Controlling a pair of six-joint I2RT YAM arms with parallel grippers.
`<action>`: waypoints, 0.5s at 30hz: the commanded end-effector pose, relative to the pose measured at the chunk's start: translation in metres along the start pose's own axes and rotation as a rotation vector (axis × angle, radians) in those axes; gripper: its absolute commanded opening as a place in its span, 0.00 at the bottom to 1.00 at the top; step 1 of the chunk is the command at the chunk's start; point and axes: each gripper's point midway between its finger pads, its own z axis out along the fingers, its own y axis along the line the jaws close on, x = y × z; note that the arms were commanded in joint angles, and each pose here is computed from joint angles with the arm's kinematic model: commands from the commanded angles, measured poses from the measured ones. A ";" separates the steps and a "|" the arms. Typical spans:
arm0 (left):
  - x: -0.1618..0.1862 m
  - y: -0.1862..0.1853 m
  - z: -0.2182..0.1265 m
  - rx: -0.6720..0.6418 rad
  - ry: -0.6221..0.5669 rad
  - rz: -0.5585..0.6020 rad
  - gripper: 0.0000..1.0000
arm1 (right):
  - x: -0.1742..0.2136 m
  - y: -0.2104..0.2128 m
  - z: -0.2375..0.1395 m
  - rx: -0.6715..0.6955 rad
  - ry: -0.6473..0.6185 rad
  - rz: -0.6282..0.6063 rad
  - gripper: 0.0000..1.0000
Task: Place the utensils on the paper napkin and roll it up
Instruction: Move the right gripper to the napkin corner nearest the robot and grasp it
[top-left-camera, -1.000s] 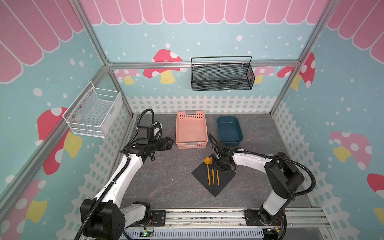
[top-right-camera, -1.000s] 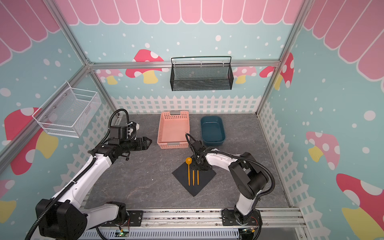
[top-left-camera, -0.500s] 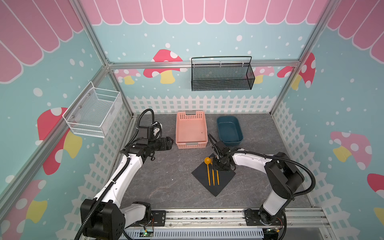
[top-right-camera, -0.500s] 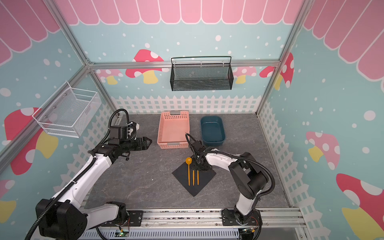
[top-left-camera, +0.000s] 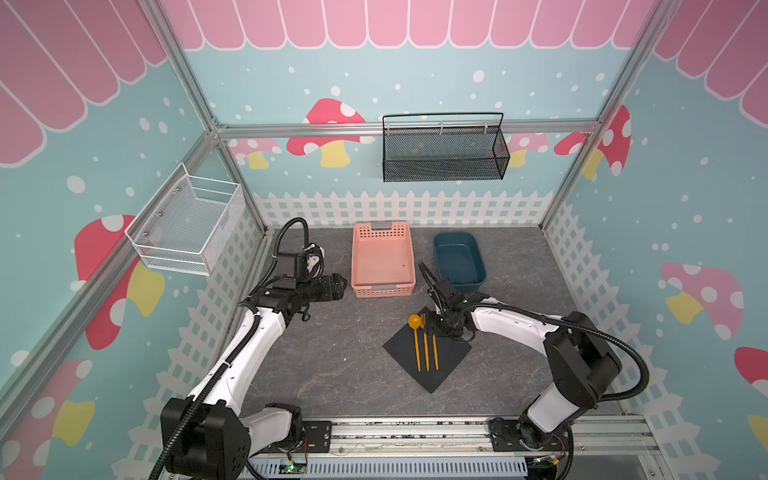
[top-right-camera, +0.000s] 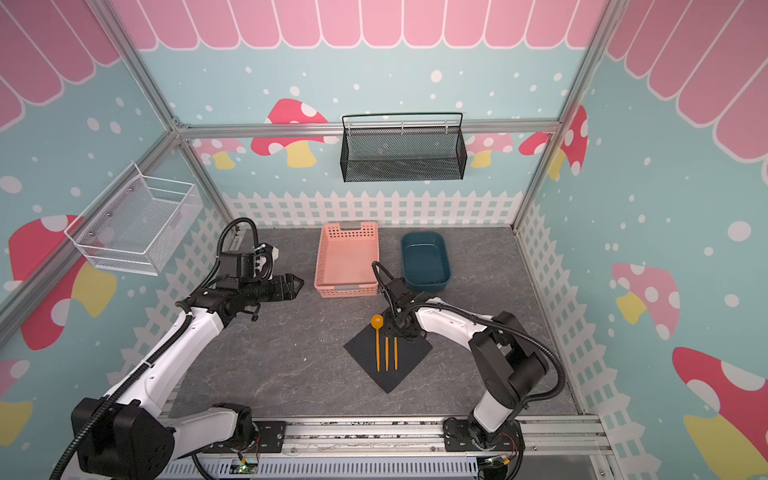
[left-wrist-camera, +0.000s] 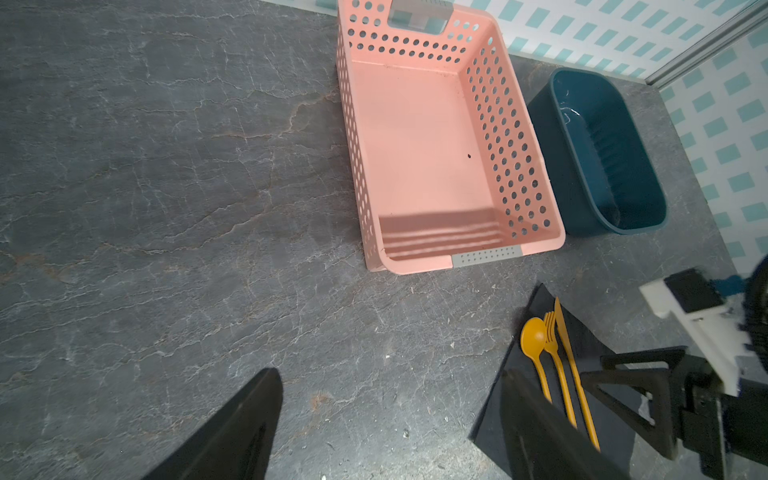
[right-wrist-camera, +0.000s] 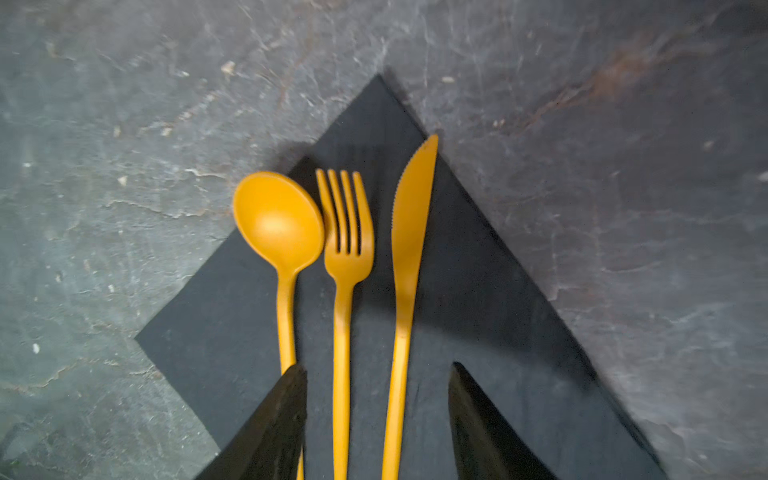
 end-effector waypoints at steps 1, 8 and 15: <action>0.002 0.002 0.002 -0.003 0.002 -0.002 0.84 | -0.005 0.005 -0.019 -0.019 -0.054 -0.185 0.54; 0.002 0.005 0.005 -0.018 0.008 0.002 0.84 | 0.005 0.028 -0.042 -0.180 -0.121 -0.591 0.49; 0.002 0.009 0.005 -0.039 0.003 0.006 0.84 | 0.041 0.042 -0.055 -0.300 -0.224 -0.926 0.46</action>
